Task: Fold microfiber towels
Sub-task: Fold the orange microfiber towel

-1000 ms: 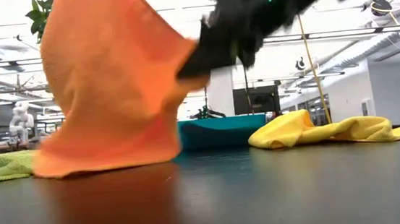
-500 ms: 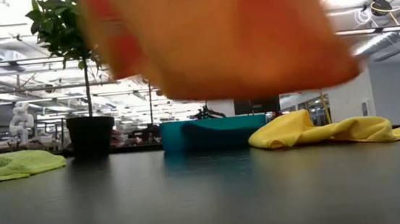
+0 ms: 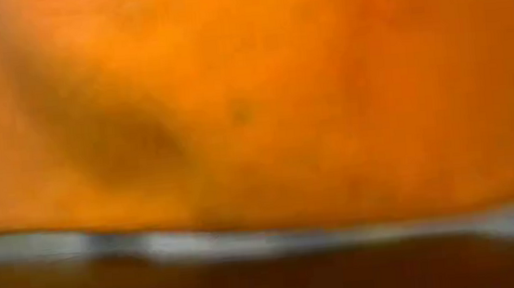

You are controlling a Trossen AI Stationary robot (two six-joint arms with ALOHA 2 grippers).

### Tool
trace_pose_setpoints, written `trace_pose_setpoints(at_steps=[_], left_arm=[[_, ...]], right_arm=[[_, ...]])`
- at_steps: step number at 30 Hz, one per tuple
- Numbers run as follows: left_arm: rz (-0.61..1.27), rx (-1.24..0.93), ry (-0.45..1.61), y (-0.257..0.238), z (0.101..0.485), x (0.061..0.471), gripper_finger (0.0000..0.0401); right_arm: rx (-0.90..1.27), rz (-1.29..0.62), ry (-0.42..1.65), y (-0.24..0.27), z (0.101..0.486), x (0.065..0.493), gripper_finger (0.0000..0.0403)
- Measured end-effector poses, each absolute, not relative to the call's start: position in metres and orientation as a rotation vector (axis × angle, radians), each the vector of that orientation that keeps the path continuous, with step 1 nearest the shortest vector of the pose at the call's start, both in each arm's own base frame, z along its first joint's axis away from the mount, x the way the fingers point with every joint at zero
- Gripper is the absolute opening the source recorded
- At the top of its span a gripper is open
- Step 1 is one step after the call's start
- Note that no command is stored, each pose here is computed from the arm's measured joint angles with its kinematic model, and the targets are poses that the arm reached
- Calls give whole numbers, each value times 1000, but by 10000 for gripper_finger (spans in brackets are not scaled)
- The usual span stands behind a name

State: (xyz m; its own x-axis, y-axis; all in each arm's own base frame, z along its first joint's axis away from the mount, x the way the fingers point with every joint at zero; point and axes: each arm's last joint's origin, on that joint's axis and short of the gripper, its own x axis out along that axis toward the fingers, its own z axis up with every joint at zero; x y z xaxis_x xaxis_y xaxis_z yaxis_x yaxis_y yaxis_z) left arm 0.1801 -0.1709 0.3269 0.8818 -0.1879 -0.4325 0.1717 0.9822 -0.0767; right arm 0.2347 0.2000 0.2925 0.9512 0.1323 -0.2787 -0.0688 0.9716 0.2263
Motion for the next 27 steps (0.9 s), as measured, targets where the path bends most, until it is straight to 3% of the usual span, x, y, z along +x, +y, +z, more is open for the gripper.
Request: trace_pose_setpoints(at_steps=[4,11,18,27], left_arm=[[-92,-1,553,-167,310,188,5],[92,60,745,-149,280,207,24],[181,121,806,-127,267,221,5],[263,186,917,-91,239,228,23]], right_arm=[[253,20,378,190,283,237,0],[304,-195,548,156,263,246,0],[287,-404,689,119,249,249,0],[236,-459,879,96,240,244,0]])
